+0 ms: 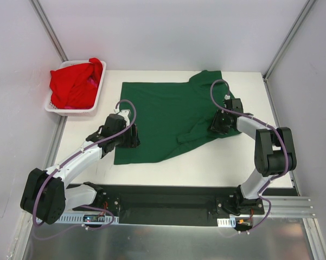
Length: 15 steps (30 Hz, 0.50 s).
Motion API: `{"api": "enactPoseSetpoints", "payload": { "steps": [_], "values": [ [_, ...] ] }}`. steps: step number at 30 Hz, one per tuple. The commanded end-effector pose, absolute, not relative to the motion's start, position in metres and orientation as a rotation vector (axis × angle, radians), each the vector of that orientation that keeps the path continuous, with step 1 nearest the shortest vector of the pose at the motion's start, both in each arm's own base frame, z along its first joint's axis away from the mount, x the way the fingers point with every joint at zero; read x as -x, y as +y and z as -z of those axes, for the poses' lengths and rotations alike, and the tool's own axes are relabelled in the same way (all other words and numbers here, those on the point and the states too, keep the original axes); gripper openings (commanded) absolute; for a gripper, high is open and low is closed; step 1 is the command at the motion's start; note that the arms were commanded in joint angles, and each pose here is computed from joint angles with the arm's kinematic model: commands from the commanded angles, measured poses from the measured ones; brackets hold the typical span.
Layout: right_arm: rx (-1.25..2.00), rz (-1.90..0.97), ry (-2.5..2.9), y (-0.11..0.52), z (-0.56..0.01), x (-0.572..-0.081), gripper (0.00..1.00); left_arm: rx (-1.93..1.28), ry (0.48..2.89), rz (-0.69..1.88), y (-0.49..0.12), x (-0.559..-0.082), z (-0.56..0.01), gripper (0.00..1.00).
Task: Fold and stack the t-shirts
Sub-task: Fold the tshirt
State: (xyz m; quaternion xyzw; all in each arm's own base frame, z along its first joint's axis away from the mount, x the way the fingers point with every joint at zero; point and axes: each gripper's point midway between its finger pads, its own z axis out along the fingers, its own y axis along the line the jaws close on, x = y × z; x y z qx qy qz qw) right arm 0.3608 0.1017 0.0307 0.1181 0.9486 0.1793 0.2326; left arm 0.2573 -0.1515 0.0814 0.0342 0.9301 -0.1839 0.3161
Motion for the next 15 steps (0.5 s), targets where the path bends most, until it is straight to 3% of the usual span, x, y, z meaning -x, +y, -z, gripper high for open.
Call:
{"api": "enactPoseSetpoints", "payload": {
  "steps": [1,4,7,15],
  "values": [
    [-0.317,-0.518,2.602,0.103,-0.033,-0.364,0.32,-0.071,2.402,0.481,-0.151,-0.268,-0.097,0.59],
    [-0.315,-0.537,2.601,0.106,-0.033,-0.365,0.12,-0.071,2.402,0.481,-0.151,-0.268,-0.098,0.6],
    [-0.311,-0.543,2.601,0.107,-0.033,-0.365,0.01,-0.07,2.401,0.484,-0.151,-0.269,-0.099,0.6],
    [-0.3,-0.539,2.563,0.105,-0.05,-0.364,0.01,-0.065,2.404,0.498,-0.151,-0.263,-0.1,0.6]
  ]
}}
